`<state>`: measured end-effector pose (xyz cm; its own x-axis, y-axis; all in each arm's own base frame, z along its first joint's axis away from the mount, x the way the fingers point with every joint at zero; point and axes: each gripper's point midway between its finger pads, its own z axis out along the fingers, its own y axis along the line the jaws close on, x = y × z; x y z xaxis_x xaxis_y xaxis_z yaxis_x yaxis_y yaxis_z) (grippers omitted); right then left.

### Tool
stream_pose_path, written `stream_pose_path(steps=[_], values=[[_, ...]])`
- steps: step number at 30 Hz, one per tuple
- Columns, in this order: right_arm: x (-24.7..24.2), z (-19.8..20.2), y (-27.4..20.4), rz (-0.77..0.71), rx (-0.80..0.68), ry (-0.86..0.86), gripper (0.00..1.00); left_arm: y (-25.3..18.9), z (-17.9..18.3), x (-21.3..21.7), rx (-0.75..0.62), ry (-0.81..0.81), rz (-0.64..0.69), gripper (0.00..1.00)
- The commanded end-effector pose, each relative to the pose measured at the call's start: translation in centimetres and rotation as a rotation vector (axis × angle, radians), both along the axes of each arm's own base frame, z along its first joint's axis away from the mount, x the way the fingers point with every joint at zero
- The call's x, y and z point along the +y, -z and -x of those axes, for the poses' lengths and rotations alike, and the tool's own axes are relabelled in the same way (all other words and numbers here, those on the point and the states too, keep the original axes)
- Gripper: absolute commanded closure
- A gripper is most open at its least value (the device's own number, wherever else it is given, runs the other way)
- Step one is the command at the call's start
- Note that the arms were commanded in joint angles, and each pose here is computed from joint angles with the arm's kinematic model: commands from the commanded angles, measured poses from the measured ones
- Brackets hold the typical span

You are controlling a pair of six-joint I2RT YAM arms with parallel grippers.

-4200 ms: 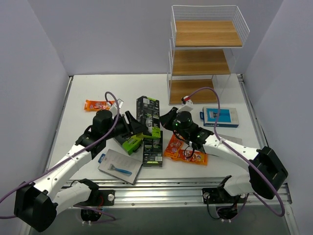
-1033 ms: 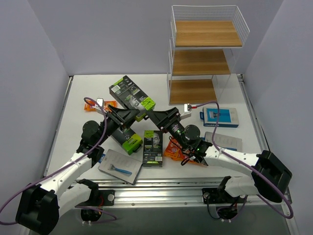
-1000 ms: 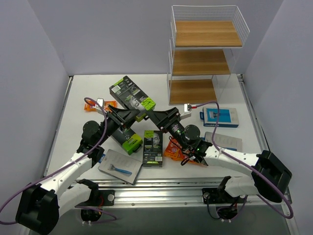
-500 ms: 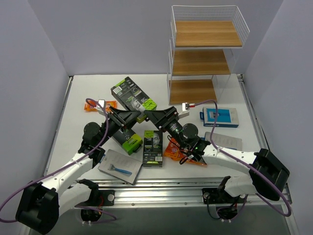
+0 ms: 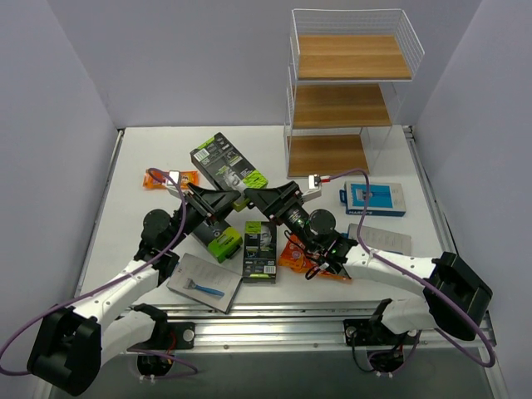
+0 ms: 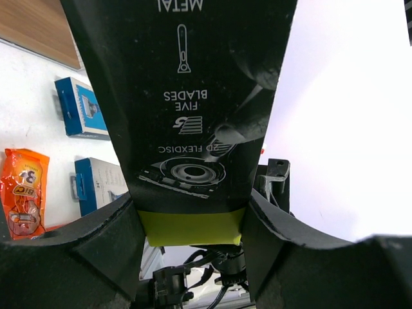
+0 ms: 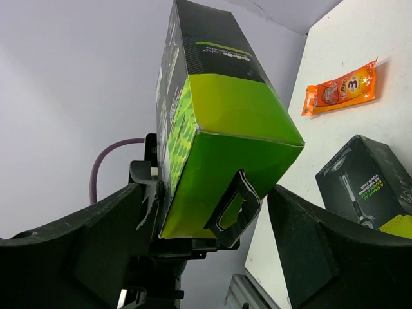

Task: Place and organize the shaving razors onto the shelf

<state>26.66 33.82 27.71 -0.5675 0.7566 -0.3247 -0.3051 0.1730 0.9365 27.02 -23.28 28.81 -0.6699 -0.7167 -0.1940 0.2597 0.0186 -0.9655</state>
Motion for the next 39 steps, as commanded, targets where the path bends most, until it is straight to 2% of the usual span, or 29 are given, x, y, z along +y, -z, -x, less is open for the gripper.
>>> stream_pose_path(steps=[1,13,26,39], values=[[0.1,0.2,-4.3,-0.084,-0.081,-0.005,0.25,-5.5,1.6,0.1,-0.204,0.034,0.079,0.98],[0.0,-0.2,-4.5,-0.092,-0.083,0.003,0.31,-5.0,1.7,-0.5,-0.211,0.069,0.088,0.98],[0.1,-0.7,-4.1,-0.063,-0.072,0.025,0.31,-5.2,2.0,-0.9,-0.189,0.105,0.131,0.98],[-1.2,-1.3,-4.3,-0.065,-0.069,0.097,0.52,-3.9,1.9,-1.5,-0.161,0.104,0.109,0.98]])
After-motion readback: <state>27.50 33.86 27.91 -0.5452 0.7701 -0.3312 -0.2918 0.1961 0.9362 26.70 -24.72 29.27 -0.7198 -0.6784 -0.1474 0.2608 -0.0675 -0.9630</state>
